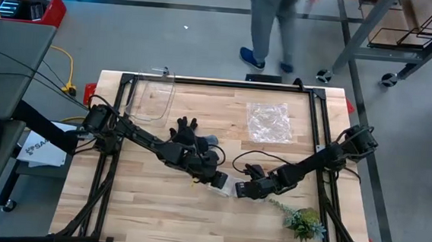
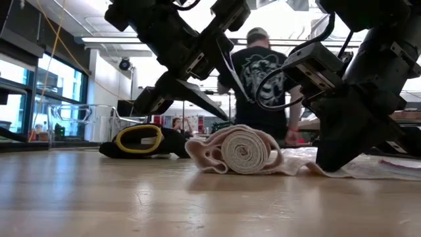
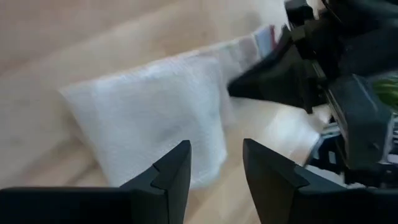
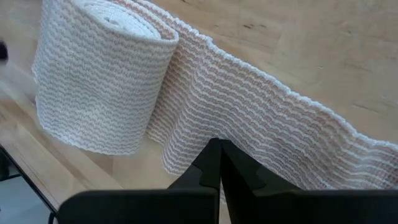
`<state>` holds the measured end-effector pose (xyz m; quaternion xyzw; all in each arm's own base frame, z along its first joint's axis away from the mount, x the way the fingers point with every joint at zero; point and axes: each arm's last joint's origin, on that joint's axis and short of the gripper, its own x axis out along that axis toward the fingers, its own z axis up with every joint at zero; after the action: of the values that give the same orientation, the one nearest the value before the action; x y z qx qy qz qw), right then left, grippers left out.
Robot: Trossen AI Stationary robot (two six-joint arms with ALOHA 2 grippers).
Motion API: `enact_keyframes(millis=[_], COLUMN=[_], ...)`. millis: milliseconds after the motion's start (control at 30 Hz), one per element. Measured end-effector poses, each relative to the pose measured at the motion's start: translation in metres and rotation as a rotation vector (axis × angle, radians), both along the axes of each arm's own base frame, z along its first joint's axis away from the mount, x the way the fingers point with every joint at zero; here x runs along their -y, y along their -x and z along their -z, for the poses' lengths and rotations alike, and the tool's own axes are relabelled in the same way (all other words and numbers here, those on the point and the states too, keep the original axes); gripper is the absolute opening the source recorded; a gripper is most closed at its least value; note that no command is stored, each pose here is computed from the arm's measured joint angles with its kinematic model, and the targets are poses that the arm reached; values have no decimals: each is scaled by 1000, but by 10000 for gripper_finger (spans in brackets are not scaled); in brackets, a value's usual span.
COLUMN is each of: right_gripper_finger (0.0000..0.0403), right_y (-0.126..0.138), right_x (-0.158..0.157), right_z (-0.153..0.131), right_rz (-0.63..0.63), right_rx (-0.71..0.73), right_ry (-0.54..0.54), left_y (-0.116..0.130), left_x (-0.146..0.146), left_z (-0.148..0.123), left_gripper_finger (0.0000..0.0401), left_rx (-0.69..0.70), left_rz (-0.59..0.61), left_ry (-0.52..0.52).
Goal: Roll bandage
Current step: Roll the white-brown bandage
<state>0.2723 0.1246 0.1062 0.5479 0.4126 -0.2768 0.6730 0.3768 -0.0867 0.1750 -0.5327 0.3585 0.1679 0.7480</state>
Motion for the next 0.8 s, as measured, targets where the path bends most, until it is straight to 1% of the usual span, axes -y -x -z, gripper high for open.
enact_keyframes(millis=[67, 167, 267, 367, 467, 600, 700, 800], right_gripper_finger=[0, 0, 0, 0, 0, 0, 0, 0], right_y=[0, 1, 1, 2, 4, 12, 19, 22], right_x=[-1, -2, -2, -2, -1, 2, 6, 9], right_z=[-2, -3, -3, -4, -7, -14, -20, -26], right_rz=[-2, -8, -8, -9, -11, -13, -13, -10], right_rx=[7, 9, 9, 11, -6, -55, -89, -98], right_ry=[0, 4, 3, 2, 6, 27, 35, 40], left_y=[2, 12, 29, 49, 71, 97, 105, 104], left_x=[-11, -27, -36, -33, -24, -14, -9, -6], left_z=[-7, -24, -33, -30, -19, -6, -2, 2], left_gripper_finger=[144, 145, 145, 145, 145, 145, 145, 145], left_rx=[-3, -25, -107, -199, -253, -287, -225, -150], left_rz=[7, 17, 29, 54, 81, 6, -43, -74], left_ry=[-35, -97, -157, -181, -179, -138, -97, -65])
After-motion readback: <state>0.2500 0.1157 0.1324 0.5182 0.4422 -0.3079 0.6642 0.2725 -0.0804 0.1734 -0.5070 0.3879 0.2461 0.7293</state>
